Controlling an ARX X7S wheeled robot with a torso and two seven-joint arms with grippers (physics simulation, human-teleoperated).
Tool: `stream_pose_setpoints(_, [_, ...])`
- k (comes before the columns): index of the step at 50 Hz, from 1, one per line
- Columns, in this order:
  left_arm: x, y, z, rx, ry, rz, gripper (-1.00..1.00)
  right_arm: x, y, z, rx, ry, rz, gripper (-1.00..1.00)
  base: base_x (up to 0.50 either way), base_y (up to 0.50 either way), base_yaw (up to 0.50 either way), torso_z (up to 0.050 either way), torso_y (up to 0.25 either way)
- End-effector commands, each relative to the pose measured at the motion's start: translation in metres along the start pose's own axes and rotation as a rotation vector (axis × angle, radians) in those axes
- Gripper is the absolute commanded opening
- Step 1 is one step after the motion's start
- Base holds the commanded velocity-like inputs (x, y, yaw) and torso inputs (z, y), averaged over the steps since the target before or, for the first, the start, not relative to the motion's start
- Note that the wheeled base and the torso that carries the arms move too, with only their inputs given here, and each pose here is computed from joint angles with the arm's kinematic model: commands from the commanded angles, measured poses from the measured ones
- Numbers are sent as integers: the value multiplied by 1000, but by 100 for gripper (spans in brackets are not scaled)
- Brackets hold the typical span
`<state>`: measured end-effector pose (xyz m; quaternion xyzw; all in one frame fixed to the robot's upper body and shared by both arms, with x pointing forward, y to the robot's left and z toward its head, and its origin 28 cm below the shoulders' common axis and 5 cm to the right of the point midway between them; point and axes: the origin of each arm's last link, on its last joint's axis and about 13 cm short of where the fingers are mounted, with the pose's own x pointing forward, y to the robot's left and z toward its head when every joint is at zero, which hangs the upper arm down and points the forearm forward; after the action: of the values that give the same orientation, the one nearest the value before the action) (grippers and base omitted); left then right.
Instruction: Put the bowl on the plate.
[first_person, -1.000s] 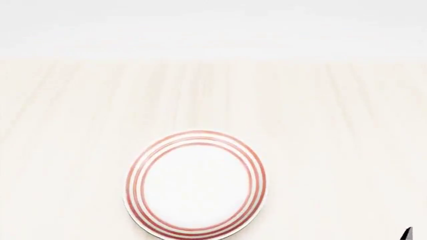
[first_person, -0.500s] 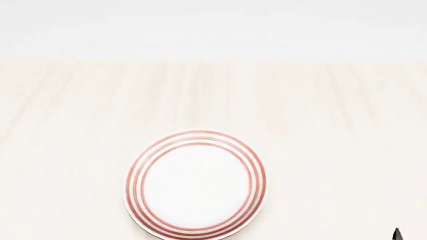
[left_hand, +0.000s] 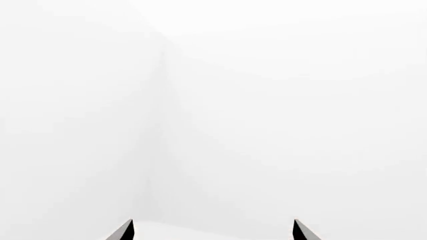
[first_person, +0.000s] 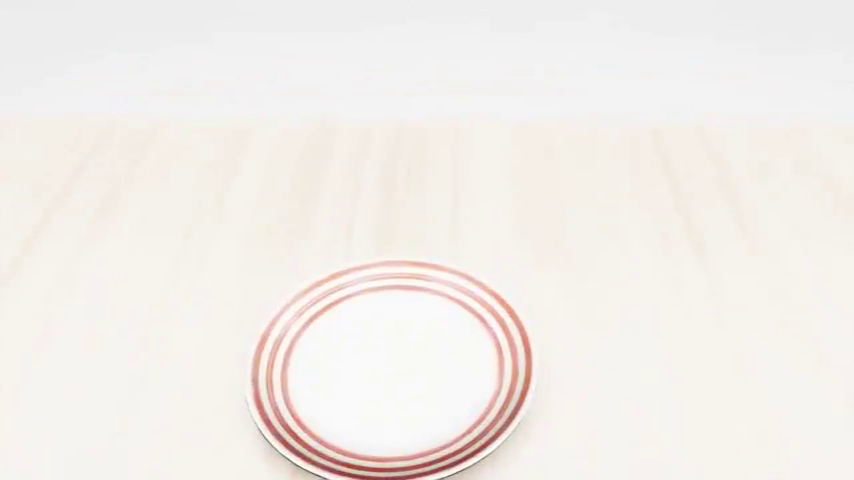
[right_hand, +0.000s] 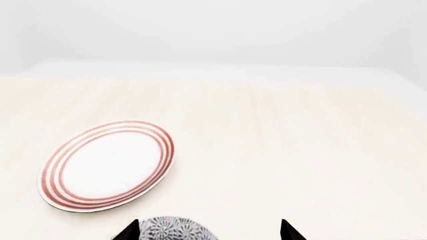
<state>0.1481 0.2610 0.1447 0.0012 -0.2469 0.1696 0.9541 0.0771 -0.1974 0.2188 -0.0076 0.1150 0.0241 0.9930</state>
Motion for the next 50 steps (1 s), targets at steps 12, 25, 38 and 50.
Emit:
stream_pose_setpoints(12, [-1,1,1,2,-5,8,100,8,-13,-13,53,56,2,100,0,0,0,0,0])
stream_pose_setpoints(25, [0,3,1,-3,-2,16,100,35,-14,-34,130,130,54,100,0,0,0,0,0])
stream_pose_setpoints(38, [-1,3,2,-1,-3,16,100,41,-12,-45,141,175,78,100,0,0,0,0,0])
stream_pose_setpoints(50, [-1,3,3,1,-6,16,100,35,-14,-44,140,174,79,100,0,0,0,0,0])
